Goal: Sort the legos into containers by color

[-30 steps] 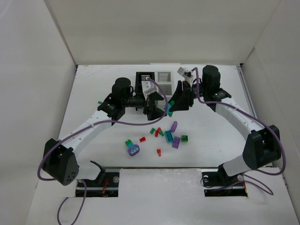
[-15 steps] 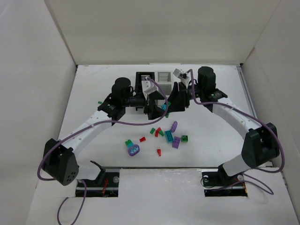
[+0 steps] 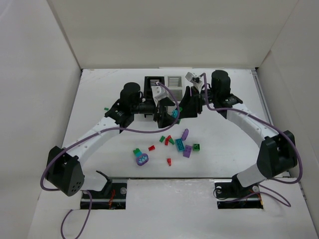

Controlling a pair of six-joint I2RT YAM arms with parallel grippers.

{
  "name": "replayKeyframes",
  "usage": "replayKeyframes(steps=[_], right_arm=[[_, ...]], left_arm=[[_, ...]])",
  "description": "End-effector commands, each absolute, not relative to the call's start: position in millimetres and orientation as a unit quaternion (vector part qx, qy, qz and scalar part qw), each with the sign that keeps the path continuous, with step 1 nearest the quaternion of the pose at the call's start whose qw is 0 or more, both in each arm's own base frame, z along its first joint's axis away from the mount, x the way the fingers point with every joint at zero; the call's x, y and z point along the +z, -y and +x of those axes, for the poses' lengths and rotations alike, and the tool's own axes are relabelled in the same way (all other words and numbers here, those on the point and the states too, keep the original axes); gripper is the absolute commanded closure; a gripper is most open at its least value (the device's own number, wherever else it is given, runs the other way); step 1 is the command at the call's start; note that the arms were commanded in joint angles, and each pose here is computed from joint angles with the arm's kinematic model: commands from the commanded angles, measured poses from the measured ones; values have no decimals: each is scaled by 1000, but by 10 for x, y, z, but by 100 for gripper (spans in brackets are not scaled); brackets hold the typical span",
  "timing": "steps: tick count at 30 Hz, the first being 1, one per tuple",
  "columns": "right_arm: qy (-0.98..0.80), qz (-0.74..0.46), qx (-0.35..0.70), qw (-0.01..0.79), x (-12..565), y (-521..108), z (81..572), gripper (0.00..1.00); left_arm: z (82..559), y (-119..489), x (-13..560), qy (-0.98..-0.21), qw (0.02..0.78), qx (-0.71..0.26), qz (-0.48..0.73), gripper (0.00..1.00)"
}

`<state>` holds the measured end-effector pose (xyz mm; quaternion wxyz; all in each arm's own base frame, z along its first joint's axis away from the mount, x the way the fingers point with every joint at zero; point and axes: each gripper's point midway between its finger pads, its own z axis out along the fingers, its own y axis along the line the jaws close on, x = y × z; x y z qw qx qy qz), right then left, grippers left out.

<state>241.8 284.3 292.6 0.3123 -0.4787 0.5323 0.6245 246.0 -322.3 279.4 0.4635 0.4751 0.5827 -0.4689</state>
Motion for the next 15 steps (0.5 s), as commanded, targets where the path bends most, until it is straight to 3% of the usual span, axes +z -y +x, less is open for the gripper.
replayKeyframes(steps=[1,6,9,11,15], right_arm=[[-484,-518,617,341,3237,-2770,2343,98],[-477,-523,623,333,3242,-2754,2300,98],[-474,-526,624,330,3242,-2775,2275,98],[-474,-526,624,330,3242,-2775,2275,98],[-477,-524,629,322,3187,-2810,2284,98]], left_arm=[[2431,3201,3005,-558,491,-461,484,7],[2462,3221,3000,-555,494,-461,485,16],[2474,3242,3021,-550,496,-463,487,32],[2459,3247,3039,-547,494,-468,487,34],[2466,3269,3062,-540,497,-472,488,63]])
